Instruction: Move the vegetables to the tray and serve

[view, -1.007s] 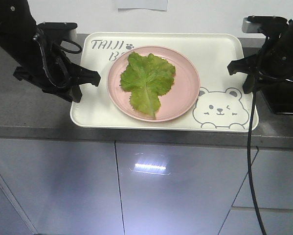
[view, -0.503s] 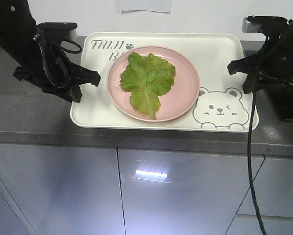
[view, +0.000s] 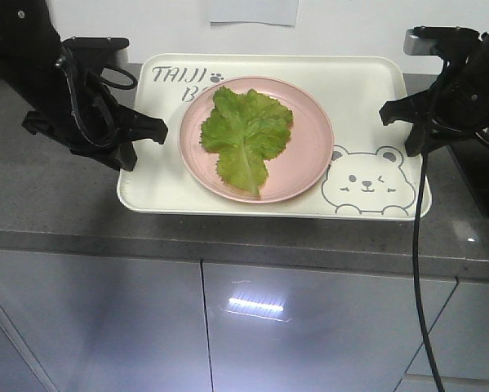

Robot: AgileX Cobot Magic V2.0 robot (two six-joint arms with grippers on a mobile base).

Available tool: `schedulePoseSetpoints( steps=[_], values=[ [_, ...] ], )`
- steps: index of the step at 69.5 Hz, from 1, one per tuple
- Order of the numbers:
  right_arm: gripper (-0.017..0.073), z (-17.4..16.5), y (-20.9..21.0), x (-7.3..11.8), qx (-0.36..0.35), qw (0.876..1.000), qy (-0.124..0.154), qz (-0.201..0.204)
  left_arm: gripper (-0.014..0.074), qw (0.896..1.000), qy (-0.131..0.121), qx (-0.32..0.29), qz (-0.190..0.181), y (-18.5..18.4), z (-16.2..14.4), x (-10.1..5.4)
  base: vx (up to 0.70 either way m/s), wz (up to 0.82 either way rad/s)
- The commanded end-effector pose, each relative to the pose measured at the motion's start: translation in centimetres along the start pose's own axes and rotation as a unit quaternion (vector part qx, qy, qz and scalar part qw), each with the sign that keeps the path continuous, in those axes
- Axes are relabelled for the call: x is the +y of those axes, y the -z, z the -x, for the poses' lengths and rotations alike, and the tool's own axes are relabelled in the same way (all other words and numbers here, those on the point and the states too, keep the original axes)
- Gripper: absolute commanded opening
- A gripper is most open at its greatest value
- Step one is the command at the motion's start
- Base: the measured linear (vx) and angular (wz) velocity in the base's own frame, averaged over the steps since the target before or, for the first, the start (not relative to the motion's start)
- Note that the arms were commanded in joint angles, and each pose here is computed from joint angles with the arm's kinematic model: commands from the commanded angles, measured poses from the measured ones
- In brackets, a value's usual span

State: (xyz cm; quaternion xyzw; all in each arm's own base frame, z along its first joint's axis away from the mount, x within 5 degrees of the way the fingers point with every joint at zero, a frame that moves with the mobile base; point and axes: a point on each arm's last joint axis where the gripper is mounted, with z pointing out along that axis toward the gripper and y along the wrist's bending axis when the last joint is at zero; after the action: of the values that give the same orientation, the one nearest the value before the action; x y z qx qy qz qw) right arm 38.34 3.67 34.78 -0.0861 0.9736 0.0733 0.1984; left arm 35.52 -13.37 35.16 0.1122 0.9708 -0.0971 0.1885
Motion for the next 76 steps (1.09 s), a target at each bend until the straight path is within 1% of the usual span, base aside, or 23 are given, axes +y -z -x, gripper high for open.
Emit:
schedulePoseSetpoints(
  steps=[1,76],
  values=[
    [-0.0008,-0.08,3.09,2.41,-0.035,0.997,0.018,0.068,-0.0006,0.992,-0.004,-0.083,-0.089,3.53,0.63,-2.77,0.06,0.03],
    [-0.0006,-0.08,3.09,2.41,-0.035,0.997,0.018,0.068,-0.0006,0.992,-0.004,-0.083,-0.089,3.53,0.63,-2.77,0.06,0.01]
  ],
)
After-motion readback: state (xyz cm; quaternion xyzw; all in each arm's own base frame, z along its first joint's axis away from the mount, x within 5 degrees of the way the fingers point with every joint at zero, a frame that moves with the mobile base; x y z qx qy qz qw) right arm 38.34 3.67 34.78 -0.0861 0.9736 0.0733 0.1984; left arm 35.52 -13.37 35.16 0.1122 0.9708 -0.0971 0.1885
